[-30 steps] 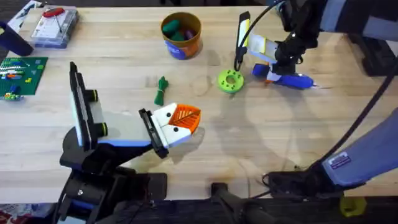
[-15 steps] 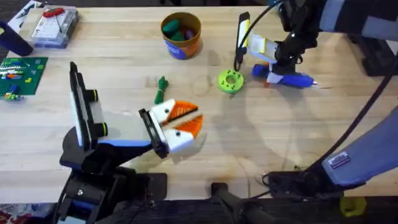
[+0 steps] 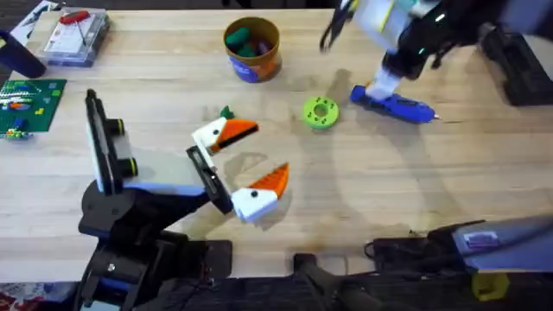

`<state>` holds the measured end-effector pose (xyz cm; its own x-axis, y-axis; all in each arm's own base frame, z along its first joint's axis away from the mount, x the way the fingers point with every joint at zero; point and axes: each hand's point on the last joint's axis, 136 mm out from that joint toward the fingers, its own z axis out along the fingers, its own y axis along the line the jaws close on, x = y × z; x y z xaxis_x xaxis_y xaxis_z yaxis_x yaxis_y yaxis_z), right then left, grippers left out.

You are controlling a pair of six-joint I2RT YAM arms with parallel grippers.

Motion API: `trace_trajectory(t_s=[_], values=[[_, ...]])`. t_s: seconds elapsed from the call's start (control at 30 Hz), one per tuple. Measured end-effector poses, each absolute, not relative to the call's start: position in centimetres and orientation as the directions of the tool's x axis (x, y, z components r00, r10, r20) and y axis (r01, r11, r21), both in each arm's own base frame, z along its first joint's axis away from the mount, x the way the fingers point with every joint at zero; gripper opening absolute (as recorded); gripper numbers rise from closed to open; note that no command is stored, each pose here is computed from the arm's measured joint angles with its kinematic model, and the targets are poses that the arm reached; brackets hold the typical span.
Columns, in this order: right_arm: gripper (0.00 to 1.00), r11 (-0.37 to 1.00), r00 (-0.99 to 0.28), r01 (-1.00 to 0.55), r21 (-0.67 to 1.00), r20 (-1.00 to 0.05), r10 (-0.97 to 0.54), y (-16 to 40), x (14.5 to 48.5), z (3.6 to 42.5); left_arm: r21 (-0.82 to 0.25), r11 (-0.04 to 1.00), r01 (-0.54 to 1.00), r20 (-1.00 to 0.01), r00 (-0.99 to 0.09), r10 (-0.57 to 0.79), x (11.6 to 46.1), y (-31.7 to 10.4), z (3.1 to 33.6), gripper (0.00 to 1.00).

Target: Pick up the gripper from the table and insert it into the empty holder that is missing its gripper. Then pick up a screw, insert it into the mounting hole, and use the screwdriver to tighten it. Finally, clean up the table by picking up the vegetable and placing it into the bucket.

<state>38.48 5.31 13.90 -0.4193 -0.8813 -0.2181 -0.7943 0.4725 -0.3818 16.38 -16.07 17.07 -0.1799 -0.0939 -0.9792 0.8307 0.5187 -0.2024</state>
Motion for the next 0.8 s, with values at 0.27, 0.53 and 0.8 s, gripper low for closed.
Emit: trace_trajectory(t_s=[0.27, 0.53, 0.8], values=[[0.996, 0.817, -0.607, -0.480, -0.319, -0.552, -0.572, 6.4, 36.6, 23.1, -0.346, 0.688, 0.638, -0.927, -0.346, -0.146, 18.6, -12.7, 18.1, 0.986], [0.996, 0.927, -0.659, -0.336, -0.168, -0.660, -0.359, 6.6, 30.9, 27.4, -0.366, 0.837, 0.408, -0.852, -0.508, -0.125, 21.8, -8.6, 23.1, 0.986], [0.996, 0.951, -0.782, -0.292, -0.100, -0.548, -0.298, 5.1, 24.5, 26.2, -0.388, 0.909, 0.154, -0.650, -0.745, -0.151, 25.9, -4.6, 21.5, 0.986]])
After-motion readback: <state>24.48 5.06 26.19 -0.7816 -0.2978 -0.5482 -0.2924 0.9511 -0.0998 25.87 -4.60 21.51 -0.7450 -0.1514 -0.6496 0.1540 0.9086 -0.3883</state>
